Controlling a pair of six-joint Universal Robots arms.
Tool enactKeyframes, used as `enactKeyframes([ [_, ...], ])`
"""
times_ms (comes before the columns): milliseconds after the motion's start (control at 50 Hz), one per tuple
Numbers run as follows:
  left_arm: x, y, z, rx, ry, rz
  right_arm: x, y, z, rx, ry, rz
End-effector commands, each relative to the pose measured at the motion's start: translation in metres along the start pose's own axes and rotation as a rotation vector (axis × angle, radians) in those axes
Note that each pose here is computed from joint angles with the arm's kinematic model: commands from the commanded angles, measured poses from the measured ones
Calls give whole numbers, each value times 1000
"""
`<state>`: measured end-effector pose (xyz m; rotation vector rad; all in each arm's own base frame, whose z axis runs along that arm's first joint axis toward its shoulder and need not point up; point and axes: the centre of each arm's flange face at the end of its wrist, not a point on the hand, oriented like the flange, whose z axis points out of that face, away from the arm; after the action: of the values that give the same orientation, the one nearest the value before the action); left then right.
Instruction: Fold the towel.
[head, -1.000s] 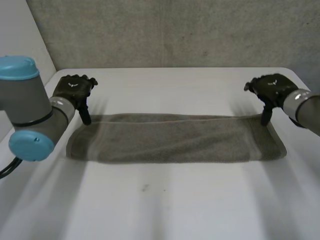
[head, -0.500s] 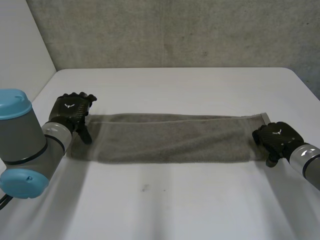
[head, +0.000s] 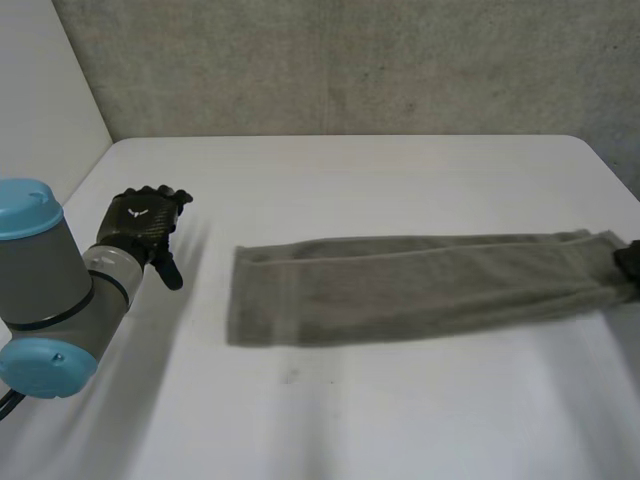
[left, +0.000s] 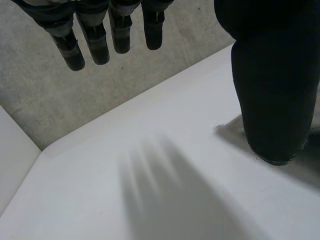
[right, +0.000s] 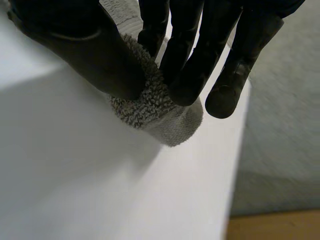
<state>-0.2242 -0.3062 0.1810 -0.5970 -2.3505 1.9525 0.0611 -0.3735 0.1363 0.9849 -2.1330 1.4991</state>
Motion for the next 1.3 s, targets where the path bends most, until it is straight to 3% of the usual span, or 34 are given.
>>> enactKeyframes([
  [20, -1, 2, 0, -6, -5, -1, 30, -11, 4, 10, 70, -79],
  [60, -2, 1, 0, -6, -6, -1, 15, -59, -2, 110, 52, -79],
  [80, -2, 1, 0, -6, -6, -1, 15, -59, -2, 111, 52, -79],
  [120, -2, 1, 0, -3, -7, -1, -17, -112, -10, 232, 5, -63],
  [180, -3, 1, 0, -3, -8, -2, -37, -135, -15, 285, -23, -63],
  [220, -3, 1, 0, -3, -8, -2, -88, -178, -33, 391, -104, -84],
  [240, -3, 1, 0, -3, -8, -2, -89, -179, -33, 391, -104, -84],
  [280, -3, 1, 0, -4, -10, -2, -152, -215, -61, 495, -205, -129],
  [340, -3, 1, 0, -5, -9, -3, -180, -227, -76, 538, -253, -146],
  [380, -3, 1, 0, -6, -11, -3, -235, -237, -106, 604, -362, -187],
  [400, -3, 1, 0, -6, -11, -3, -235, -238, -106, 604, -363, -187],
  [440, -3, 3, -1, -11, -8, -3, -278, -234, -130, 637, -465, -227],
  [540, -3, 3, 0, 2, -13, -2, -320, -219, -151, 642, -569, -275],
  [780, 0, 4, -1, 5, -7, -1, -312, -224, -162, 652, -570, -255],
  [960, 1, 4, -2, 5, -4, 0, -217, -224, -139, 577, -467, 85],
  [1060, 2, 4, -2, 6, 0, 1, -185, -196, -121, 472, -460, 209],
  [1100, 3, 4, -3, 7, 2, 1, -174, -166, -111, 383, -474, 239],
  [1300, 5, 6, -2, 7, 4, 4, -167, -103, -92, 227, -478, 206],
])
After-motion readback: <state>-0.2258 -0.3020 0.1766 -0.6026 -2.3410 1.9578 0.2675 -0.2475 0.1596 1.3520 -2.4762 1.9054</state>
